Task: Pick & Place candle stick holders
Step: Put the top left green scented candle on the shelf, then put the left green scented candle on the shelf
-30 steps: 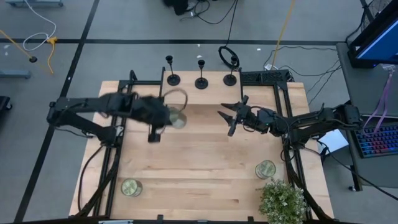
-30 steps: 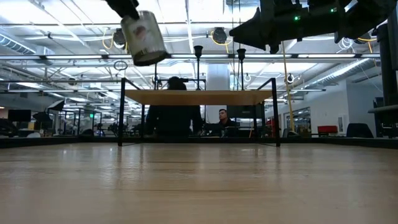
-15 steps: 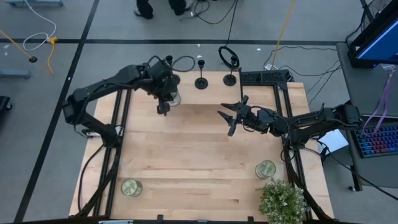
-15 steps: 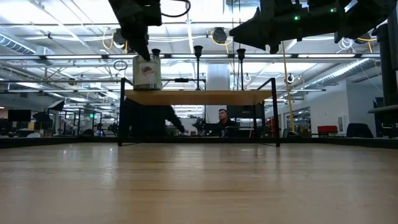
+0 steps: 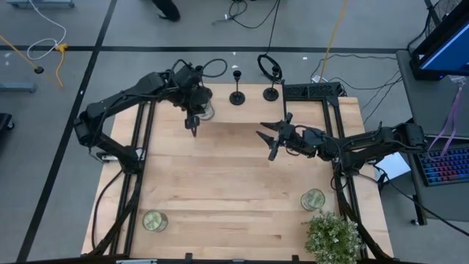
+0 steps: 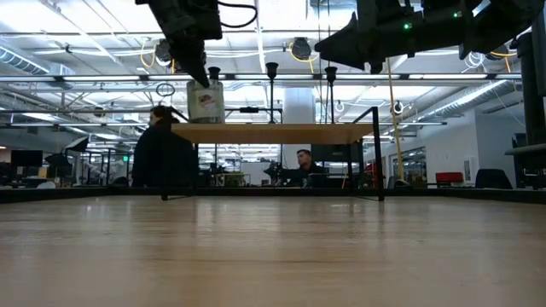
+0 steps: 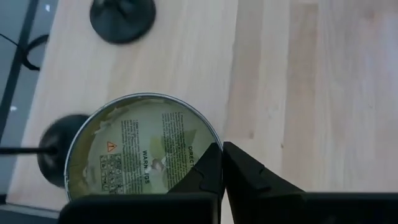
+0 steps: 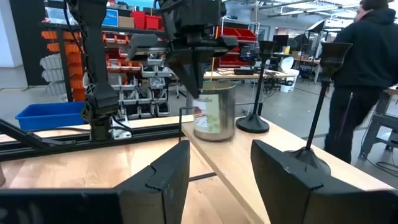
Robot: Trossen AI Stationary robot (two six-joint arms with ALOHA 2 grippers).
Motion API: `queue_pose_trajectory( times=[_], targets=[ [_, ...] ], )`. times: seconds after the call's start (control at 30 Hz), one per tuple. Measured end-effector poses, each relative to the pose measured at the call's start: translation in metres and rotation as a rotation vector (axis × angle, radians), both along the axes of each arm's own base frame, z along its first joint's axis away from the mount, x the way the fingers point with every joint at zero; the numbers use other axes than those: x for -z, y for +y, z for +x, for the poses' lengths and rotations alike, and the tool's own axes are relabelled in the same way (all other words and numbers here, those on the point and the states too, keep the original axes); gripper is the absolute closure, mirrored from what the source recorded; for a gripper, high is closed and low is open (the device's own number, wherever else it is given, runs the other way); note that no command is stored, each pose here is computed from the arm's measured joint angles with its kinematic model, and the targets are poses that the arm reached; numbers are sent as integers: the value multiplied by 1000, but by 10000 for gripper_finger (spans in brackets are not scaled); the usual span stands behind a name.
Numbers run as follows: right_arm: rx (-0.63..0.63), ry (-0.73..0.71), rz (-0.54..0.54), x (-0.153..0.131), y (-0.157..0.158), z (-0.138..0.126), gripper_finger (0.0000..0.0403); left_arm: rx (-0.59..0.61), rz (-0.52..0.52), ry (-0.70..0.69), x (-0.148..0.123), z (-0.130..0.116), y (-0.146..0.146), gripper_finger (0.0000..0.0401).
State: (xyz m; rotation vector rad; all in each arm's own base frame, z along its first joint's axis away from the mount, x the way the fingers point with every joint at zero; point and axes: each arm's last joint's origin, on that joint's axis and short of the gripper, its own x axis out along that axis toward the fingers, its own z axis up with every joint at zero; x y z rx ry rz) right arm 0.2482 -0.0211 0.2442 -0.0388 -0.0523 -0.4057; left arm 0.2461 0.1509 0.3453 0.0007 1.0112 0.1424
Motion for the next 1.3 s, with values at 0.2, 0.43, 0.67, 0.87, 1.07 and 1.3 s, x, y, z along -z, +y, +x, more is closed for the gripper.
queue_pose_trajectory(
  times=[0.2, 0.43, 0.67, 0.87, 1.07, 1.3],
  targets=[
    [0, 14, 1, 1, 0, 0, 242, 9, 8, -1, -1, 0, 0, 360],
    [0, 14, 1, 1, 0, 0, 243, -31, 51, 28, 0, 0, 0, 317],
    [0, 18, 1, 2, 0, 0, 243, -33, 93, 30, -4, 0, -7, 303],
    [0, 20, 1, 2, 0, 0, 243, -34, 162, -6, -21, -9, -25, 302],
    [0, 21, 1, 2, 0, 0, 243, -50, 180, -91, -46, -30, -60, 302],
    [0, 20, 5, 2, 0, 0, 243, -146, -113, -66, -49, -48, -115, 302]
  ],
)
